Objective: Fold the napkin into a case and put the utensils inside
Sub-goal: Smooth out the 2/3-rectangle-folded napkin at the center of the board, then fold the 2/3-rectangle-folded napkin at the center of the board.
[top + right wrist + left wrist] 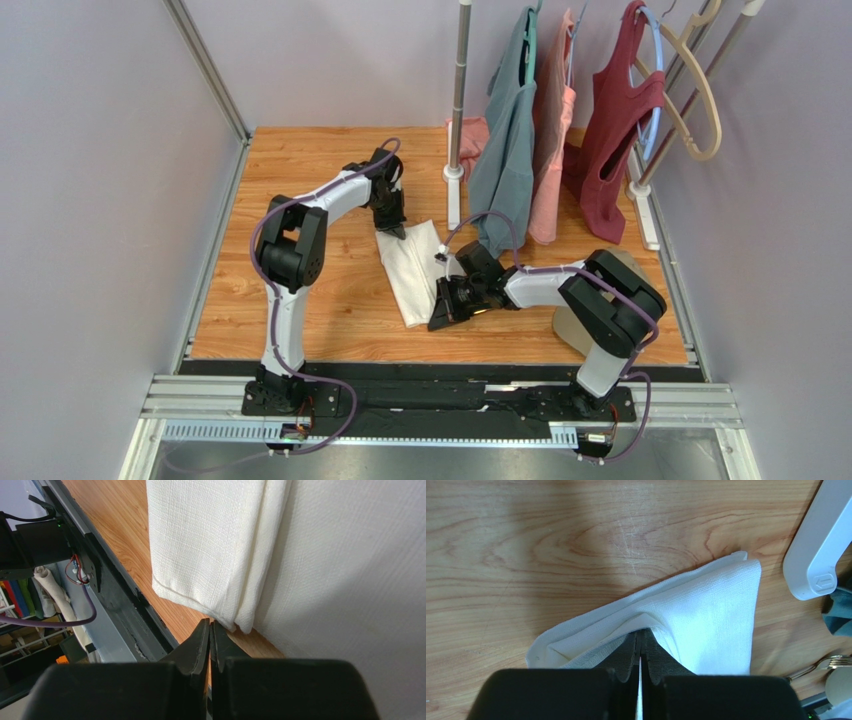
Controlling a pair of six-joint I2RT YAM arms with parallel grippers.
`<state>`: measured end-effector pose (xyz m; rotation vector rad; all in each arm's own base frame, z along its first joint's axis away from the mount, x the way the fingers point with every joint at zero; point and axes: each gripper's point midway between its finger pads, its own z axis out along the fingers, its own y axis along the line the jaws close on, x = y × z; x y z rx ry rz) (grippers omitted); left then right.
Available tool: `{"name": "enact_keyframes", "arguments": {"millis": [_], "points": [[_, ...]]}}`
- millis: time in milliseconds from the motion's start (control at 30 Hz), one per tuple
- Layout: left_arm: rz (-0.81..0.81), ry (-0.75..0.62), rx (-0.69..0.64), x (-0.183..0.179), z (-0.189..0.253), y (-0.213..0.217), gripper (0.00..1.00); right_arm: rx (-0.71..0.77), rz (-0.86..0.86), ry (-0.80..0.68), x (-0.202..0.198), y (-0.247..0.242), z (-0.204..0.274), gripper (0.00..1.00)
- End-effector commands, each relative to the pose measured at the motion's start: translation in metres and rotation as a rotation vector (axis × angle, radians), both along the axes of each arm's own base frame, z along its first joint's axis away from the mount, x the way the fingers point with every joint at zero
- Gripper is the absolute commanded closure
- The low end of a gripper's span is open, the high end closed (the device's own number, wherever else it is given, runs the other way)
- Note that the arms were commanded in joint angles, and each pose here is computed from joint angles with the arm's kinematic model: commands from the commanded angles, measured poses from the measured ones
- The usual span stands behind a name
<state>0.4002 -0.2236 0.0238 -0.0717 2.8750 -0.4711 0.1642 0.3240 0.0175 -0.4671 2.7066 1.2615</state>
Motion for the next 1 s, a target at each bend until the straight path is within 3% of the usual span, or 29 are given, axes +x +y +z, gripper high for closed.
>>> {"name": "enact_keyframes", "arguments": {"millis": [0,67,100,200,300,567,600,633,767,867,967], "points": [[0.003,-0.070,-0.001,0.013,0.009,0.005,1.00,-0.114,-0.017,-0.042,0.002,-0.017,-0.003,0.95],[-0.019,-0.102,-0.027,0.011,0.028,0.001,0.94,-0.114,-0.021,-0.104,0.014,-0.014,0.020,0.94],[-0.026,-0.100,-0.041,0.007,0.033,0.000,0.85,-0.116,-0.022,-0.122,0.017,-0.015,0.025,0.93],[-0.040,-0.149,-0.062,-0.003,0.060,0.002,0.70,-0.117,-0.049,-0.172,0.034,-0.020,0.046,0.88],[-0.047,-0.206,-0.101,-0.020,0.093,0.003,0.66,-0.127,-0.084,-0.206,0.053,-0.029,0.056,0.77],[-0.120,-0.190,-0.171,-0.083,0.097,-0.025,0.62,-0.288,-0.185,-0.298,0.108,-0.067,0.066,0.43],[-0.123,-0.198,-0.181,-0.089,0.093,-0.031,0.52,-0.303,-0.212,-0.298,0.118,-0.074,0.067,0.41],[-0.158,-0.201,-0.184,-0.102,0.090,-0.046,0.50,-0.322,-0.229,-0.293,0.122,-0.080,0.065,0.38],[-0.194,-0.290,-0.244,-0.123,0.087,-0.081,0.49,-0.282,-0.257,-0.216,0.127,-0.086,0.050,0.32],[-0.205,-0.339,-0.226,-0.142,0.087,-0.087,0.54,-0.239,-0.242,-0.174,0.119,-0.079,0.039,0.32],[-0.207,-0.394,-0.249,-0.154,0.095,-0.084,0.57,-0.242,-0.232,-0.134,0.108,-0.080,0.023,0.39]]}}
